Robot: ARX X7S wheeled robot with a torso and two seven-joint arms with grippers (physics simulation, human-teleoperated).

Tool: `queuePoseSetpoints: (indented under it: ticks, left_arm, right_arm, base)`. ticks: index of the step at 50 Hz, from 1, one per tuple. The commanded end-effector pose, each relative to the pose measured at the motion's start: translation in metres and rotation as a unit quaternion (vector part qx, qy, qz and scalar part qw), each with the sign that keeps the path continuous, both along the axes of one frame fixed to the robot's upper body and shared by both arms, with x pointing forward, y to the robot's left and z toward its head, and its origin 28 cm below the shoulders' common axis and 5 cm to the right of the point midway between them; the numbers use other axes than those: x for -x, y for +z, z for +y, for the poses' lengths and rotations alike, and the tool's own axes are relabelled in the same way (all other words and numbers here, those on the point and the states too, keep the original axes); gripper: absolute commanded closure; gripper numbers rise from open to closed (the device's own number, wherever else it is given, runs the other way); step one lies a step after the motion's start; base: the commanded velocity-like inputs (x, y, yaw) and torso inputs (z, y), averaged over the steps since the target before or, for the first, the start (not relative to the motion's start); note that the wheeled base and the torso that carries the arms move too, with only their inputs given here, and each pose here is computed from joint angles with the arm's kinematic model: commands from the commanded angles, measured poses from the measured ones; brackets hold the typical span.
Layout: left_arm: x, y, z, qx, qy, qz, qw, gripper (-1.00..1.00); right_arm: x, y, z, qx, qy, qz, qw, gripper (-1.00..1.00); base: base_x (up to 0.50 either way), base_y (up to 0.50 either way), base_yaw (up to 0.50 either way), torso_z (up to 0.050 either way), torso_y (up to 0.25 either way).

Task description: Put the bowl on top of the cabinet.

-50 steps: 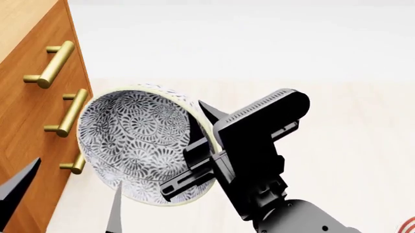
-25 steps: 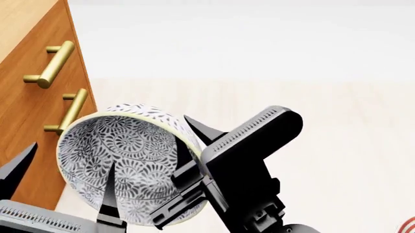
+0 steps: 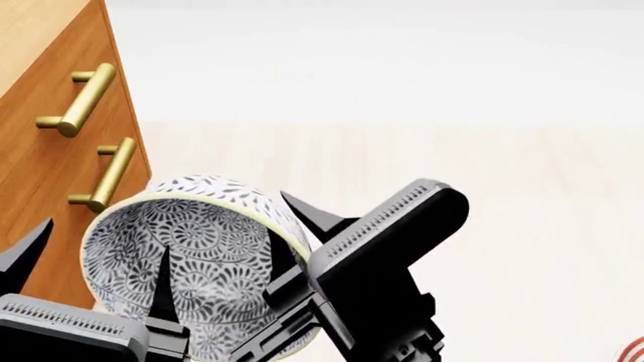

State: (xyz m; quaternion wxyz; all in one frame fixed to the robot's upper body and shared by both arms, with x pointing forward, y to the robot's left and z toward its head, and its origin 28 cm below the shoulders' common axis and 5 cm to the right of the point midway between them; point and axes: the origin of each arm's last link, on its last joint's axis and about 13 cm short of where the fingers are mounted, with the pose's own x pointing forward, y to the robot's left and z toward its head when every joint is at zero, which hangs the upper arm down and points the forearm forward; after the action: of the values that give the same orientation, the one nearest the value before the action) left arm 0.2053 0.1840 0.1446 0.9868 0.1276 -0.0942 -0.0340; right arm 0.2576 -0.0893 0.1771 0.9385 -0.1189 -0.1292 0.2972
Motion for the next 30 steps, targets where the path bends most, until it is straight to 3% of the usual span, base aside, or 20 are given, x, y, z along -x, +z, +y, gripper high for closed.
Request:
queuePoseSetpoints:
  ticks: [1, 3, 4, 30]
  left_arm:
    - [-0.0019, -0.0033, 0.0010, -0.003, -0.004, 0.005, 1.000, -1.00]
    - [-0.0019, -0.0033, 0.0010, -0.003, -0.005, 0.006, 1.000, -1.00]
    - [-0.0012, -0.0030, 0.0012, -0.001, 0.000, 0.001, 1.000, 1.00]
    - [0.0028, -0.0005, 0.0001, -0.004, -0.007, -0.004, 1.000, 1.00]
  right_arm:
    - [-0.0006, 0.0019, -0.0010, 0.003, -0.003, -0.013, 1.000, 1.00]
    - [-0.0009, 0.0011, -0.0012, 0.003, -0.005, -0.013, 1.000, 1.00]
    - [-0.0008, 0.0011, -0.0013, 0.003, -0.005, -0.013, 1.000, 1.00]
    - [0.0017, 0.0048, -0.0021, 0.007, -0.015, -0.018, 1.000, 1.00]
  base:
    - [0.00, 0.00, 0.00, 0.000, 0.000]
    - [0.00, 0.00, 0.00, 0.000, 0.000]
    - [0.00, 0.00, 0.00, 0.000, 0.000]
    - [0.00, 0.00, 0.00, 0.000, 0.000]
